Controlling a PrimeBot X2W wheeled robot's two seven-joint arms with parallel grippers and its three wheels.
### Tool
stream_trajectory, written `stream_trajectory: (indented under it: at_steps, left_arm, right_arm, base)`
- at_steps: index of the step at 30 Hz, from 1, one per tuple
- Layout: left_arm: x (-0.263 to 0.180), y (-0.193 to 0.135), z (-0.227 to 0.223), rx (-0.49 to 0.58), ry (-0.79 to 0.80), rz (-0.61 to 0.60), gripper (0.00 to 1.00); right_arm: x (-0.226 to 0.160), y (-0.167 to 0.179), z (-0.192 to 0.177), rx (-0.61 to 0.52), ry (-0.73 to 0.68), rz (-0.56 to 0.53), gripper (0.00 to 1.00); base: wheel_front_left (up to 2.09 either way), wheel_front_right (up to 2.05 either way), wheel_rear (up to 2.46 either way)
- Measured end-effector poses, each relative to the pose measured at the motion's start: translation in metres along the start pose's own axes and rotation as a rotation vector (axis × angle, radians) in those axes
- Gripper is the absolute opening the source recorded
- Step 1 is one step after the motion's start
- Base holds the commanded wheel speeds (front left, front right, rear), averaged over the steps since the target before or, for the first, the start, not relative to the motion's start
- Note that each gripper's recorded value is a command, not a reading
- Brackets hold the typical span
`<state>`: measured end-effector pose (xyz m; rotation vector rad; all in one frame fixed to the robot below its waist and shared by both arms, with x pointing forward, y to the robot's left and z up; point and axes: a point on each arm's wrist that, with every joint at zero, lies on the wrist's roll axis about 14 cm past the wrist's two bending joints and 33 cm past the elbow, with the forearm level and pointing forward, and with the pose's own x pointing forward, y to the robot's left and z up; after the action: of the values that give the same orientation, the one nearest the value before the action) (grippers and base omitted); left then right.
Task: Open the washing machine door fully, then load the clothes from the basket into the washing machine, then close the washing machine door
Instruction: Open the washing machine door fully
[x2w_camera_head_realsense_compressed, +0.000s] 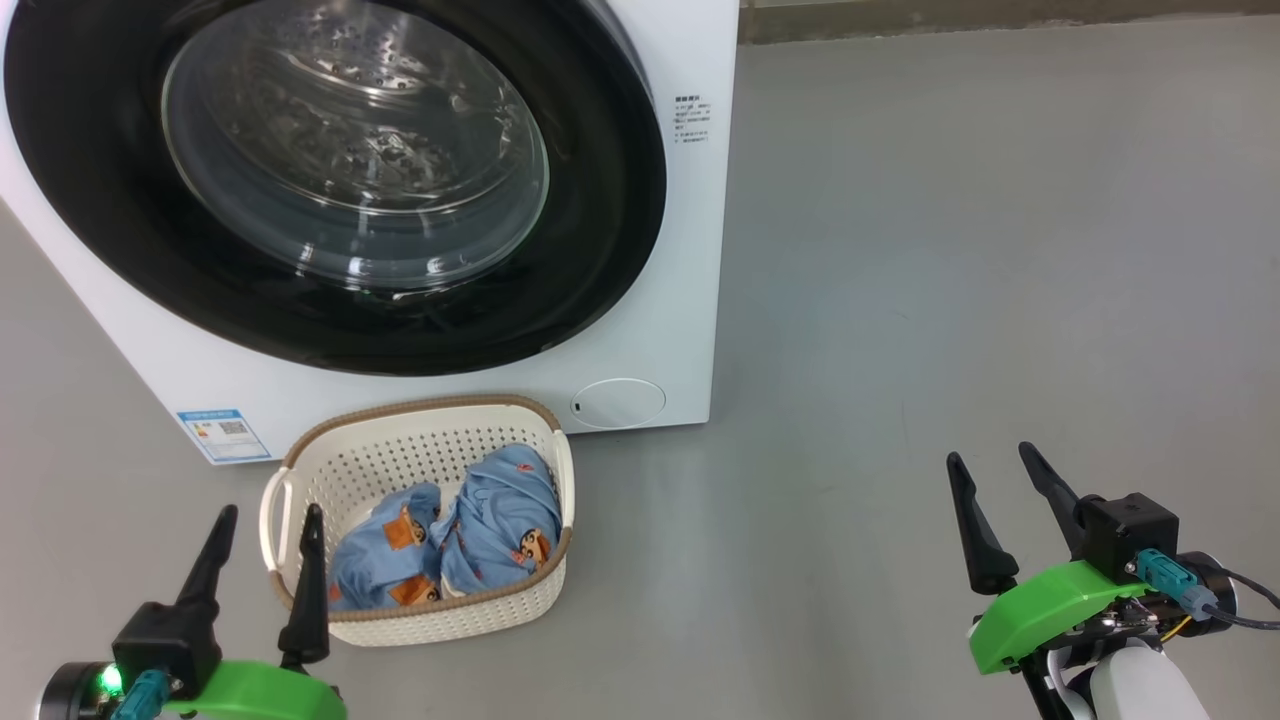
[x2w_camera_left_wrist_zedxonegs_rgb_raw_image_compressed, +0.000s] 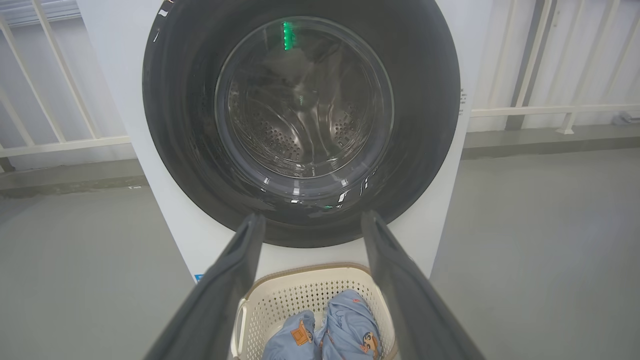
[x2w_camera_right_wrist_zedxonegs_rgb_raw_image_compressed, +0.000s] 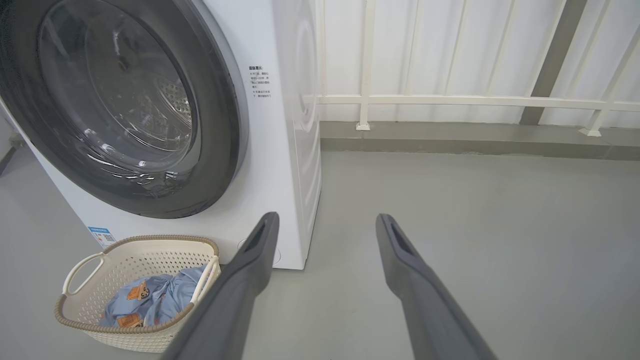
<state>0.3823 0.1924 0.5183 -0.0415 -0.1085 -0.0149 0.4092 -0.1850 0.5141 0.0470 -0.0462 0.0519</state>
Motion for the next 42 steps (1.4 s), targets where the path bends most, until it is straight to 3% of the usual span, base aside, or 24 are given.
stream_trajectory:
  at_steps: [20, 31, 38, 39, 40, 41, 42]
  left_arm:
    - [-0.002, -0.005, -0.012, 0.011, 0.035, -0.015, 1.00]
    - [-0.002, -0.020, -0.036, -0.001, 0.104, -0.060, 1.00]
    - [0.003, -0.019, -0.042, -0.001, 0.120, -0.057, 1.00]
    - [0.005, -0.019, -0.042, -0.001, 0.120, -0.057, 1.00]
    - [0.006, -0.019, -0.042, 0.000, 0.119, -0.056, 1.00]
    - [0.006, -0.019, -0.042, 0.000, 0.121, -0.056, 1.00]
    - [0.006, -0.019, -0.044, 0.001, 0.124, -0.055, 1.00]
  right_arm:
    - [0.018, -0.001, -0.002, 0.073, -0.007, -0.016, 1.00]
    - [0.078, -0.018, 0.064, 0.367, -0.205, -0.070, 1.00]
    - [0.118, -0.046, 0.111, 0.746, -0.346, -0.120, 1.00]
    - [0.124, -0.048, 0.114, 0.798, -0.358, -0.125, 0.92]
    - [0.129, -0.051, 0.117, 0.847, -0.368, -0.128, 0.60]
    - [0.135, -0.053, 0.120, 0.893, -0.378, -0.132, 0.37]
    - [0.140, -0.055, 0.122, 0.939, -0.386, -0.137, 0.04]
  base:
    - [0.00, 0.00, 0.00]
    - [0.00, 0.00, 0.00]
    - [0.00, 0.00, 0.00]
    - [0.00, 0.00, 0.00]
    - [0.00, 0.00, 0.00]
    - [0.00, 0.00, 0.00]
    - [0.00, 0.00, 0.00]
